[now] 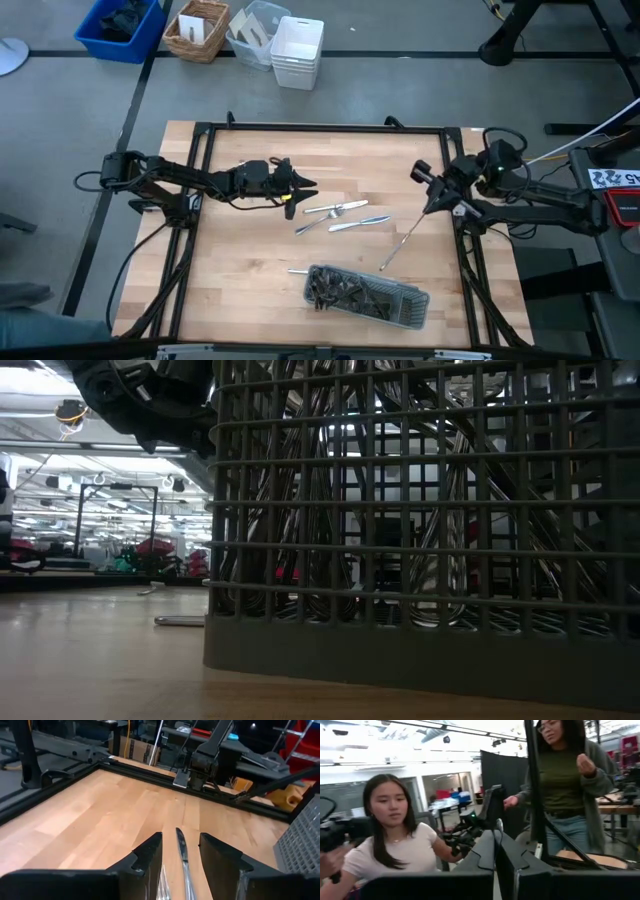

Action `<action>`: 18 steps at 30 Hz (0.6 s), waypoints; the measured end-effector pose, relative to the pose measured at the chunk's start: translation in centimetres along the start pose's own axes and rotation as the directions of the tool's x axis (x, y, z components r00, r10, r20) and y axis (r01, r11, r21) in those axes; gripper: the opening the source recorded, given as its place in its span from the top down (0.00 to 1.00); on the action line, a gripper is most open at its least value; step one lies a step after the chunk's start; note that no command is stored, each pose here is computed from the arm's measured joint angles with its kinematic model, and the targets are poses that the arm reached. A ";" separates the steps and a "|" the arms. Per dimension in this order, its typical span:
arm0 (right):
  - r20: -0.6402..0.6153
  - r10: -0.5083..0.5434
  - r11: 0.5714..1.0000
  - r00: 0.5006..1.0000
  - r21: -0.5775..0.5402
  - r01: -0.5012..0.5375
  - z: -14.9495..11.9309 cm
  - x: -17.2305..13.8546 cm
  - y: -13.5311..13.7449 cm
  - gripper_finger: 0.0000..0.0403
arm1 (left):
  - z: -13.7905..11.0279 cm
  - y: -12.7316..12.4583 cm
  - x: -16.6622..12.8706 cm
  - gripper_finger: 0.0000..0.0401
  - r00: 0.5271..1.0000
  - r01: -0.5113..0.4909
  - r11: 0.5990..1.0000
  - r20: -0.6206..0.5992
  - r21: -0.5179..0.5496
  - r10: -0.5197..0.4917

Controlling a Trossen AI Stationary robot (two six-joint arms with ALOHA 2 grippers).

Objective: Sort silverware
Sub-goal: Put the knife into the gray silverware rack

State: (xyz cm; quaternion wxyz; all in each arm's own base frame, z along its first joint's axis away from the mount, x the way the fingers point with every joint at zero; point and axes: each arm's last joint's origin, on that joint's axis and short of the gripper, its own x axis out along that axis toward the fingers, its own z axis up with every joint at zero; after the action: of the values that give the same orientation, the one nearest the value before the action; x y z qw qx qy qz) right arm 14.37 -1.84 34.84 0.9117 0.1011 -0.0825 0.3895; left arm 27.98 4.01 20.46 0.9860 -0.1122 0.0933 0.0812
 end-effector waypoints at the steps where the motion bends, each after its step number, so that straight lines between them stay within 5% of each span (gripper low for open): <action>1: -0.002 0.010 1.000 1.000 0.001 -0.010 0.2 0.1 0.1 0.99 | 0.0 0.0 0.0 0.69 1.000 0.000 1.000 0.000 -0.015 0.000; 12: -0.087 0.285 0.959 0.955 0.039 -0.282 -0.1 3.6 0.6 0.99 | 0.4 -0.1 0.0 0.69 0.999 0.009 0.999 0.039 -0.050 -0.007; 18: -0.146 0.322 0.946 0.936 0.091 -0.311 -1.5 5.9 -0.4 0.99 | 0.6 -0.1 0.0 0.69 0.998 0.014 0.999 0.060 -0.050 -0.011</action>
State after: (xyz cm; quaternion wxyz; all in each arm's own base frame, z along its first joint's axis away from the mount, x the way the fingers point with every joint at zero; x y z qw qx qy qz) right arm 18.81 2.32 34.71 0.8370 0.0854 -0.0121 0.5404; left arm 28.09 4.03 21.04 0.9857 -0.1350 0.0608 0.0805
